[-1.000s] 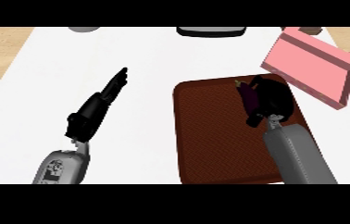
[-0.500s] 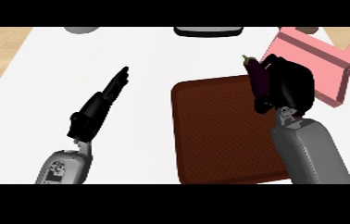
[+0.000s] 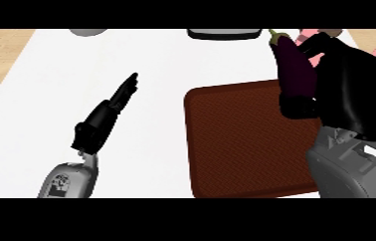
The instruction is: Pick the eggplant from the tray and place it in the cardboard box
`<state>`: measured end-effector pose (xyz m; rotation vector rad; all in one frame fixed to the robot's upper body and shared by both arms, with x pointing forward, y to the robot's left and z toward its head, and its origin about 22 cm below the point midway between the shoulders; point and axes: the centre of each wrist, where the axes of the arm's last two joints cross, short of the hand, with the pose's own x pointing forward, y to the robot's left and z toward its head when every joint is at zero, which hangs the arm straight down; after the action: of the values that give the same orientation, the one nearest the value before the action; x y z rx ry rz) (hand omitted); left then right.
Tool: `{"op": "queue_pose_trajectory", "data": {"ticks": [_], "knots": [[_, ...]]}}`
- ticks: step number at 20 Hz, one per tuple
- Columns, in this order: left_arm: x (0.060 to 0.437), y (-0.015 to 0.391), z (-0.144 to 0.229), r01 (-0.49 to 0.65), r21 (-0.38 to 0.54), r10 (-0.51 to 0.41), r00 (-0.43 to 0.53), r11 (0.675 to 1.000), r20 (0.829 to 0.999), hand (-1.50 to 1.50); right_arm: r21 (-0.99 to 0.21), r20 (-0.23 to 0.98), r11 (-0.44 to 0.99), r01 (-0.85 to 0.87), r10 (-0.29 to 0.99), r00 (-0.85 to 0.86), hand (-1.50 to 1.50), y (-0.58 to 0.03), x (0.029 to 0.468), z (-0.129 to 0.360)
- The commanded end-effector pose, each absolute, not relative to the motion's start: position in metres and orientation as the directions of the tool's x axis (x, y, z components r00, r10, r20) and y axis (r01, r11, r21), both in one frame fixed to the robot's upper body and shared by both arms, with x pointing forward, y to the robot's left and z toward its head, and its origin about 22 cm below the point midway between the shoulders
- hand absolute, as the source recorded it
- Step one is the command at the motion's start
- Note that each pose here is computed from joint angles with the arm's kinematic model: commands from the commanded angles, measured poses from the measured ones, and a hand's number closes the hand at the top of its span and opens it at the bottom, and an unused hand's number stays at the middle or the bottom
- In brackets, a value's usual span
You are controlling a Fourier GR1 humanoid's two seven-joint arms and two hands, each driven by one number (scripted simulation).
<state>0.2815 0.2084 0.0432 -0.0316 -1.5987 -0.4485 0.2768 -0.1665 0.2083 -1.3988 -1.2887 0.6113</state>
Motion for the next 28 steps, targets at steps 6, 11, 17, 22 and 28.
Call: {"op": "queue_pose_trajectory", "data": {"ticks": [6, 11, 17, 22, 28], "knots": [[0.288, 0.211, 0.036, 0.276, 0.266, -0.25, -0.09, 0.924, 0.964, 0.0, -0.867, 0.376, 0.185, 0.463, 0.853, 0.362, 1.5, -0.197, 0.277, 0.261], [0.295, 0.216, 0.049, 0.281, 0.278, -0.26, -0.101, 0.919, 0.96, 0.0, -0.852, 0.384, 0.155, 0.501, 0.835, 0.394, 1.5, -0.218, 0.292, 0.267], [0.284, 0.198, 0.06, 0.309, 0.262, -0.245, -0.095, 0.914, 0.965, 0.0, -0.848, 0.424, 0.203, 0.49, 0.814, 0.397, 1.5, -0.235, 0.341, 0.297], [0.282, 0.221, 0.058, 0.314, 0.277, -0.261, -0.094, 0.908, 0.961, 0.0, -0.806, 0.486, 0.231, 0.545, 0.784, 0.386, 1.5, -0.272, 0.363, 0.267], [0.28, 0.193, 0.062, 0.302, 0.258, -0.241, -0.092, 0.918, 0.966, 0.0, -0.857, 0.393, 0.131, 0.498, 0.791, 0.469, 1.5, -0.322, 0.383, 0.265]]}}
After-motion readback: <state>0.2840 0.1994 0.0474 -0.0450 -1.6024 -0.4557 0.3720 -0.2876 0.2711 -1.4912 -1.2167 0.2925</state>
